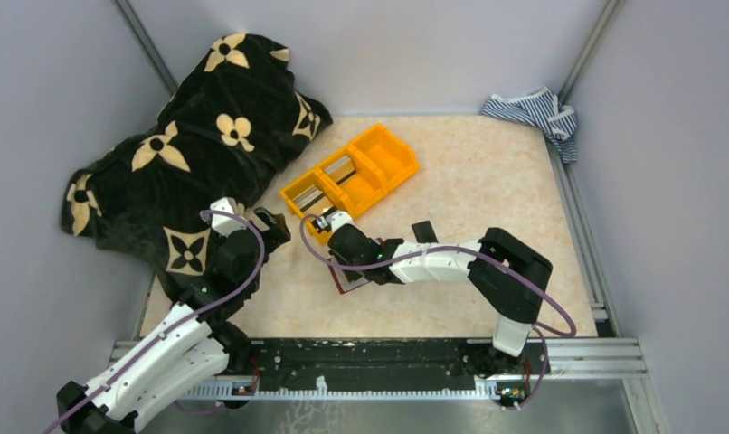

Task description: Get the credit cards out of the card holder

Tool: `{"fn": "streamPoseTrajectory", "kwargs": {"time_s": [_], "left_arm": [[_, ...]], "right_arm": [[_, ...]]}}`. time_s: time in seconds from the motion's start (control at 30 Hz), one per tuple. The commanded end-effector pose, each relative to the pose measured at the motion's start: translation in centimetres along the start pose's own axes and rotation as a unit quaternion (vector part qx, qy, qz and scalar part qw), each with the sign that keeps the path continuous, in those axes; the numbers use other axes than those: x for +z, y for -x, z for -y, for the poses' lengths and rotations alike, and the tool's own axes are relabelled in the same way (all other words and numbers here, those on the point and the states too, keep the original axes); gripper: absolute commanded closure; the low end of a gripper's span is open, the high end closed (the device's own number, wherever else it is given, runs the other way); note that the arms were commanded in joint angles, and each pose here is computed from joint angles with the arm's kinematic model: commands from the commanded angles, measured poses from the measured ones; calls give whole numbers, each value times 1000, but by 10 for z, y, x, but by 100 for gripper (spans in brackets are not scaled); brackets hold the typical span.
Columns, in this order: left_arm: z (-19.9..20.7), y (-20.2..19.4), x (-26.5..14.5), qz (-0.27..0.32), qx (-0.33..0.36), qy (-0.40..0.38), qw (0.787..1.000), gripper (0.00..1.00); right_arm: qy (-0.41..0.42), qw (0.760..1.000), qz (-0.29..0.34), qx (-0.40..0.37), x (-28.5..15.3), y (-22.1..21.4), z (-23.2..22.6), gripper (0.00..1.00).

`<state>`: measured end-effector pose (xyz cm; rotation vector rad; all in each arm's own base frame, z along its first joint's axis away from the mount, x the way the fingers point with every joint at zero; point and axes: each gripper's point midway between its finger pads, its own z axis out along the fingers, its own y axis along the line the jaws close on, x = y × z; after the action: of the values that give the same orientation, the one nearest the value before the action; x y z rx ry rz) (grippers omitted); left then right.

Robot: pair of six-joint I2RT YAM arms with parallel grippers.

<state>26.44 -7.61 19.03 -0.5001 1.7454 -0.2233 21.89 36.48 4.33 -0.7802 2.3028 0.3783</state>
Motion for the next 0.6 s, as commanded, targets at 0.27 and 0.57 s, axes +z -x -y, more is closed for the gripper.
{"fn": "streamPoseTrajectory", "kwargs": {"time_s": [0.27, 0.57], "left_arm": [[5, -1, 0, 1, -2, -14, 1000, 7], [5, -3, 0, -2, -1, -15, 1000, 7]], "right_arm": [[-31, 999, 9, -14, -6, 9, 12, 28], [-23, 1000, 2, -18, -2, 2, 7, 28]]}}
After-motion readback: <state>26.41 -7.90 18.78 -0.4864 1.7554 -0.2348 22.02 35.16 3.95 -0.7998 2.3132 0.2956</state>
